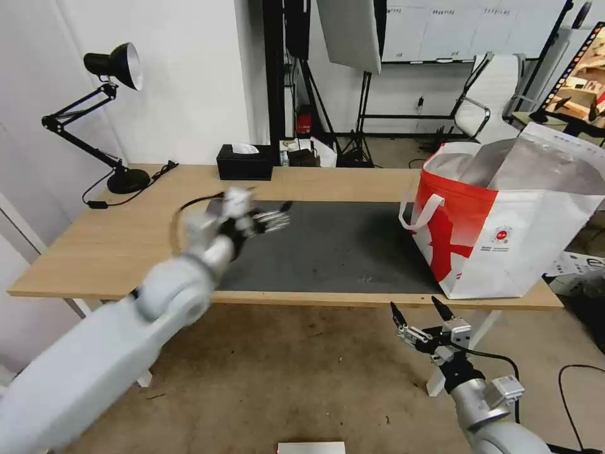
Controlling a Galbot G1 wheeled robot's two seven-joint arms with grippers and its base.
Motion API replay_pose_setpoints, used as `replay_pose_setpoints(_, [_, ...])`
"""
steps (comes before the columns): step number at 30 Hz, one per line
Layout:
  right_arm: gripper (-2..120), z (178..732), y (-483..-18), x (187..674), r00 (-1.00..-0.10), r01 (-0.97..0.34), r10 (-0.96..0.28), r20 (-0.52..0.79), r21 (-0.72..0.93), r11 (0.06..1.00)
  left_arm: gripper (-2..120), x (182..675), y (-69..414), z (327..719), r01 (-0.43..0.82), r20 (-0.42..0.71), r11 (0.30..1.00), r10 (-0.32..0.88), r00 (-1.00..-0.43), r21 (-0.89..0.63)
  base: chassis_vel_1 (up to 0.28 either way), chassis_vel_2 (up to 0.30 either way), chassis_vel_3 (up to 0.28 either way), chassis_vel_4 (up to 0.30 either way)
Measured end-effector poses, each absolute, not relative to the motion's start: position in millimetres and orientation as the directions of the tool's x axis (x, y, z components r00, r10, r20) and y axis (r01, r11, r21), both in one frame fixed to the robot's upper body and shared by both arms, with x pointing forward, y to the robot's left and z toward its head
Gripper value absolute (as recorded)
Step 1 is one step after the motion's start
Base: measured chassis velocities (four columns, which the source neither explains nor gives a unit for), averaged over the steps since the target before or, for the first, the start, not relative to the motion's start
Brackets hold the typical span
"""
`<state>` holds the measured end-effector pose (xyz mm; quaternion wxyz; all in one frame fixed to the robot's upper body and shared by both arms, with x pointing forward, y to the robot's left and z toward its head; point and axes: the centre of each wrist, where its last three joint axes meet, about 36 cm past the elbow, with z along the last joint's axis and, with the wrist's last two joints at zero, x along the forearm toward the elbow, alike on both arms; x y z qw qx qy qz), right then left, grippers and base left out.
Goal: Pick up the trash from the table and place it into the takeout bag.
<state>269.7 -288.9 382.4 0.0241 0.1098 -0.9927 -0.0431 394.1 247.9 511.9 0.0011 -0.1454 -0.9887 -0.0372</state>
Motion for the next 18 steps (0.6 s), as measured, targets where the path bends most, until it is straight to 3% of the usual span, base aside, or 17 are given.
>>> replay_pose_setpoints(6, [100, 382, -289, 270, -0.975, -0.216, -0.220, 0.039, 0.091, 0.972, 100, 324, 259, 462, 0.139, 0.041, 0.990, 0.138, -0.990, 0.025, 0.000, 0.000, 0.000, 0.000])
replay_pose_setpoints(18, [100, 382, -289, 270, -0.975, -0.216, -0.220, 0.039, 0.091, 0.972, 100, 281, 247, 427, 0.102, 0.045, 0.995, 0.102, -0.994, -0.004, 0.000, 0.000, 0.000, 0.000])
